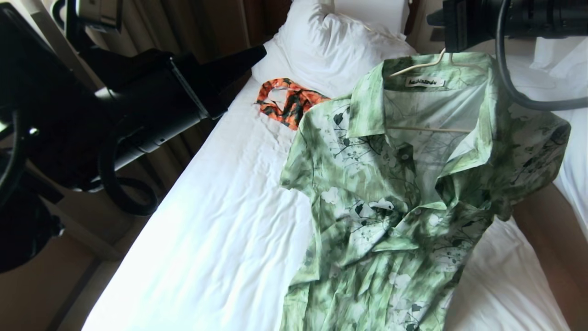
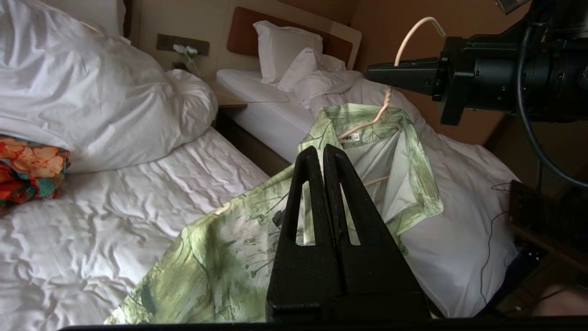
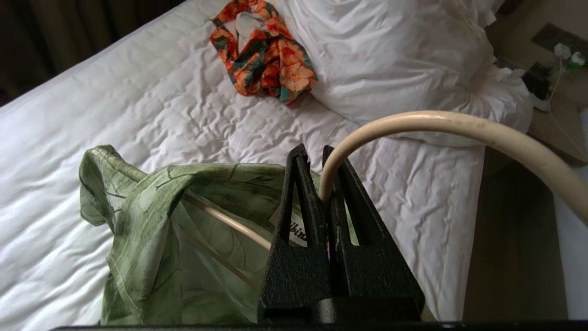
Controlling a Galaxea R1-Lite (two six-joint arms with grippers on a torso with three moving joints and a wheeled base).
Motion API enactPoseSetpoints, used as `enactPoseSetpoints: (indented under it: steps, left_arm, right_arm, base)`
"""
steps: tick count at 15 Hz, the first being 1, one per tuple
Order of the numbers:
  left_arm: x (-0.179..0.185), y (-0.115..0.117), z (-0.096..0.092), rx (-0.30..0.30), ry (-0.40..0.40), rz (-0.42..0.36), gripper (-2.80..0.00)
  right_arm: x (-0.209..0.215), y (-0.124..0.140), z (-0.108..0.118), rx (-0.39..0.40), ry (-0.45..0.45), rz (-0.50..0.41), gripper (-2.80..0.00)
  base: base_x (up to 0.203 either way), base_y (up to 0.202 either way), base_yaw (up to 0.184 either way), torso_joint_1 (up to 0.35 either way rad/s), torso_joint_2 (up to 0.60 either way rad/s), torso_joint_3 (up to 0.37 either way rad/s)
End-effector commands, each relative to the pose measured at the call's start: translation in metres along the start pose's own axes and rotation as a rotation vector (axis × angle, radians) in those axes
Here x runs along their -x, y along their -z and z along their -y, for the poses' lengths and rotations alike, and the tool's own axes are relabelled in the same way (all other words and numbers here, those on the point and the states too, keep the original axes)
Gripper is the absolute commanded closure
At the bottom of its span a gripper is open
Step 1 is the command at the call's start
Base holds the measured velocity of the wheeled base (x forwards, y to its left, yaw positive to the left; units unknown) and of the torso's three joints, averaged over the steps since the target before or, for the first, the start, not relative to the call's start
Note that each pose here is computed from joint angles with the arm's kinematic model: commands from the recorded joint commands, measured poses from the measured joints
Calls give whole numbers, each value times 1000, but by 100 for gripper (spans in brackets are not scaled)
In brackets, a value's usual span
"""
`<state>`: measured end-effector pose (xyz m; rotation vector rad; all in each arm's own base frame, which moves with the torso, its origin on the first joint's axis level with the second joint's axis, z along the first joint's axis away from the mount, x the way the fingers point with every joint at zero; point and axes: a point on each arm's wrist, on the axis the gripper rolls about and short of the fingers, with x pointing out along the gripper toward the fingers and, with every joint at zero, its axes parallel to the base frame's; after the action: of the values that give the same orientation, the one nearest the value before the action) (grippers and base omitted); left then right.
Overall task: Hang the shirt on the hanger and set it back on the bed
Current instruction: Take the clothes hanger out of the clothes
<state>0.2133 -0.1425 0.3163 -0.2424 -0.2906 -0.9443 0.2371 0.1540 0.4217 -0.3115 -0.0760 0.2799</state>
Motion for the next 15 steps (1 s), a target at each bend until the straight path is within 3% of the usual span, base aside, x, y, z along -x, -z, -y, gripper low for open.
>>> enactPoseSetpoints:
  steps: [1,9,15]
  left_arm:
    - [0,0,0,0,3,3,0]
    - [0,0,1,2,7,2,0]
    - [0,0,0,1,6,3,0]
  right_arm:
    - [-2,0,-1,0,2,5,0]
    - [-3,-10,1,9,30,104,0]
    - [-4,-11,1,7,25,121,0]
  base:
    - [0,0,0,180,-540,-363]
    - [0,0,0,223,-591,-371]
    - [0,0,0,164,-386,-224]
